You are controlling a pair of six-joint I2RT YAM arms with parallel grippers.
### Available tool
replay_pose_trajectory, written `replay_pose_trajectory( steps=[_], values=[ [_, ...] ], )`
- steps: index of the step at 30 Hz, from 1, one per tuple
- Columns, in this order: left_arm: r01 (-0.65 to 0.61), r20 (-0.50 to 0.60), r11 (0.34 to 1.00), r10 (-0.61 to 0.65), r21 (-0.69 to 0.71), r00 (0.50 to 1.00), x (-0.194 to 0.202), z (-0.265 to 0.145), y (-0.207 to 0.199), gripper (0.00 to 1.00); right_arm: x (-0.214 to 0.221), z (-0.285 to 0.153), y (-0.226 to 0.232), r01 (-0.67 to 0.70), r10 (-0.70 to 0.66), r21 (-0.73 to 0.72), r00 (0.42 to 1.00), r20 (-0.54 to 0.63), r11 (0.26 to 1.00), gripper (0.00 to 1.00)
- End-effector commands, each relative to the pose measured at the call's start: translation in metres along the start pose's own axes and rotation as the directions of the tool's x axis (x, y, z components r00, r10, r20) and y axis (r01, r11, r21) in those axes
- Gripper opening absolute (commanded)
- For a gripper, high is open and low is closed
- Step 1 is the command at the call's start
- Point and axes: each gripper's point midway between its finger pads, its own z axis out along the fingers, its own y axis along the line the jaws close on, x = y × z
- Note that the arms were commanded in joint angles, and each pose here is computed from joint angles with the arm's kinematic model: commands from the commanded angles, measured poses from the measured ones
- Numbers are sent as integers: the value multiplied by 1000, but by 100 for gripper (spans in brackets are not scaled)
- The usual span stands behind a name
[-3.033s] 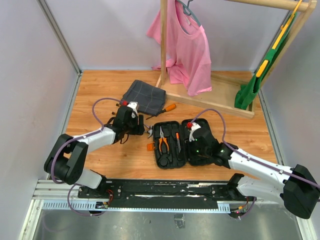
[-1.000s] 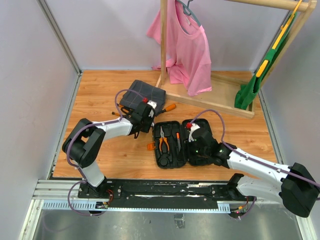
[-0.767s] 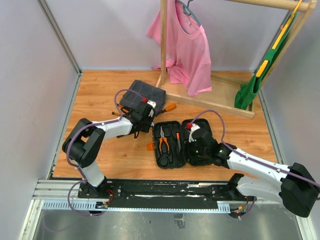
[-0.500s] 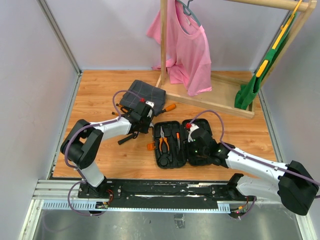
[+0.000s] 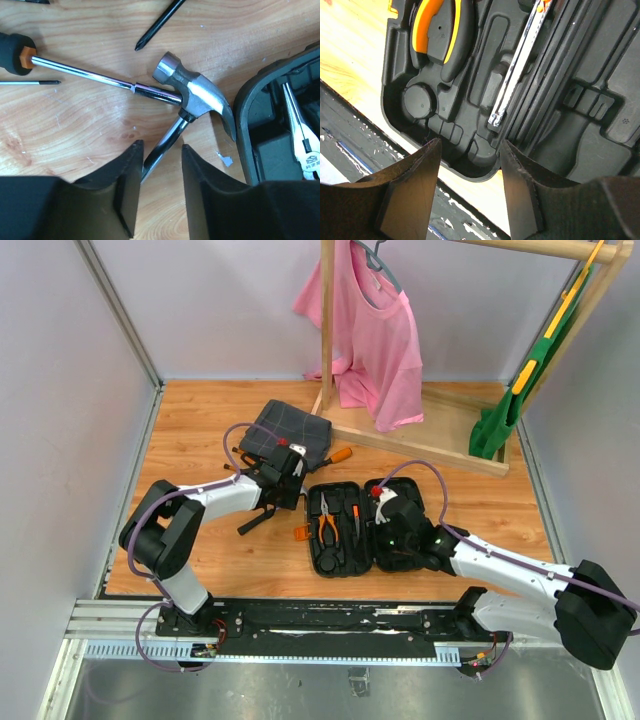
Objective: Sort the tools into containers
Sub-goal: Pick up the hammer at the center of the board.
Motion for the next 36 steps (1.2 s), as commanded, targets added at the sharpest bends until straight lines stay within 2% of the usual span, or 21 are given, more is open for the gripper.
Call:
replay_pose_trajectory(
  steps=[1, 4, 6, 14, 24, 36],
  values=[
    [2, -60, 1000, -3, -22, 998, 19, 3, 5, 44, -2, 1, 0, -16, 16, -4, 1000, -2, 1000, 52],
    [0, -68, 1000, -1, -18, 998, 22, 5, 4, 46, -2, 1, 1, -18, 18, -6, 1000, -3, 1000, 52],
    [-3, -76, 1000, 2, -20, 997, 24, 8, 4, 44, -1, 2, 1, -18, 18, -6, 1000, -5, 1000, 52],
    [-3, -73, 1000, 1, -26, 997, 22, 10, 6, 16, 0, 1, -1, -24, 24, -2, 1000, -3, 1000, 52],
    [-22, 8, 1000, 22, 13, 1000, -3, 3, 0, 1, 1, 2, 0, -27, 27, -5, 1000, -7, 1000, 52],
    [-18, 83, 1000, 20, -18, 996, -42, -9, 2, 1, 3, 0, -3, -43, 43, 2, 999, 2, 999, 52]
  ],
)
